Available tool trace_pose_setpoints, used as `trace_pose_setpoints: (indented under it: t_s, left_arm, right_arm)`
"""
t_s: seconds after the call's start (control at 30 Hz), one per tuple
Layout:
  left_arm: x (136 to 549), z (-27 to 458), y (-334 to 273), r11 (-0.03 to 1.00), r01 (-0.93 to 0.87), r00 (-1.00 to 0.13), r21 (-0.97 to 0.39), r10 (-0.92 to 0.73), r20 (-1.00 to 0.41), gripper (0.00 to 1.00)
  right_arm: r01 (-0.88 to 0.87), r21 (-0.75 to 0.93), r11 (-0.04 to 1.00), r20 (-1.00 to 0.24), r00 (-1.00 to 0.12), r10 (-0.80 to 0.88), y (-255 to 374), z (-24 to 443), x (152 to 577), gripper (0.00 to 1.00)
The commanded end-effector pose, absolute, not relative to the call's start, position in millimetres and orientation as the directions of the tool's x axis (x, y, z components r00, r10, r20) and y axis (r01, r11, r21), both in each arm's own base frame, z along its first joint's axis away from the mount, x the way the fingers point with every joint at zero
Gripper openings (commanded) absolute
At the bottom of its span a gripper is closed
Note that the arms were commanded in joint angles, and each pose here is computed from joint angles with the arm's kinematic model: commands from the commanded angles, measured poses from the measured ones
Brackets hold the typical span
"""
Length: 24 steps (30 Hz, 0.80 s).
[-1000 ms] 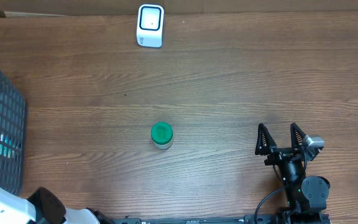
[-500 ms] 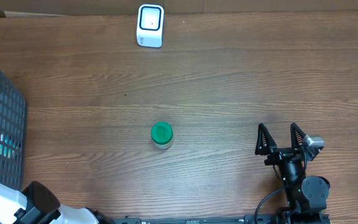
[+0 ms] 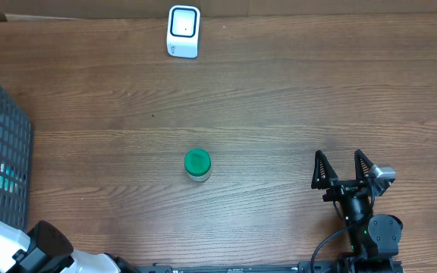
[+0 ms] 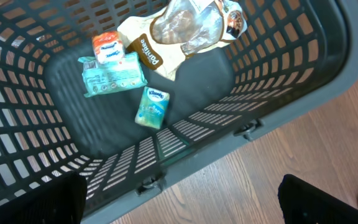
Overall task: Scan the item barcode
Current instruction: 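Return the left gripper into the basket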
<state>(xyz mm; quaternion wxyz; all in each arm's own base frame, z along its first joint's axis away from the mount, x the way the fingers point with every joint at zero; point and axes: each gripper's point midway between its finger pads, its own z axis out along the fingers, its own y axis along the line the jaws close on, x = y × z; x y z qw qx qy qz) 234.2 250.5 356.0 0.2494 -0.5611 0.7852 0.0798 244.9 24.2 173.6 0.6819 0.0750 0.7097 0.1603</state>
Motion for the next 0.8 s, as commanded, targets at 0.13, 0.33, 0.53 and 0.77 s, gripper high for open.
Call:
trace_pose_setpoints:
  t_s: [0.13,0.33,0.53,0.77]
  left_arm:
    - [229.9,355.6,255.1,0.334,-0.932,-0.228,-0.140,-0.842,-0.489,1.00]
    - [229.9,355.7,255.1,0.334,-0.932,-0.229,-0.139,-0.841,-0.490,1.00]
    - [229.2,355.6,255.3,0.333,-0.933,-0.228,-0.136,-0.841,-0.490,1.00]
    - [229.4,355.7,255.4,0.333,-0.933,-0.228,-0.136,-0.841,-0.491,1.00]
  right_arm:
    - [-0.110,0.327,0.939,-0.945,-0.055,0.323,24.0,171.5,245.2,1.00]
    - [-0.110,0.327,0.939,-0.945,-0.055,0.323,24.0,171.5,245.2,1.00]
    - [-0.110,0.327,0.939,-0.945,-0.055,0.323,24.0,171.5,245.2,1.00]
    - [-0.110,0.327,0.939,-0.945,-0.055,0.323,24.0,171.5,245.2,1.00]
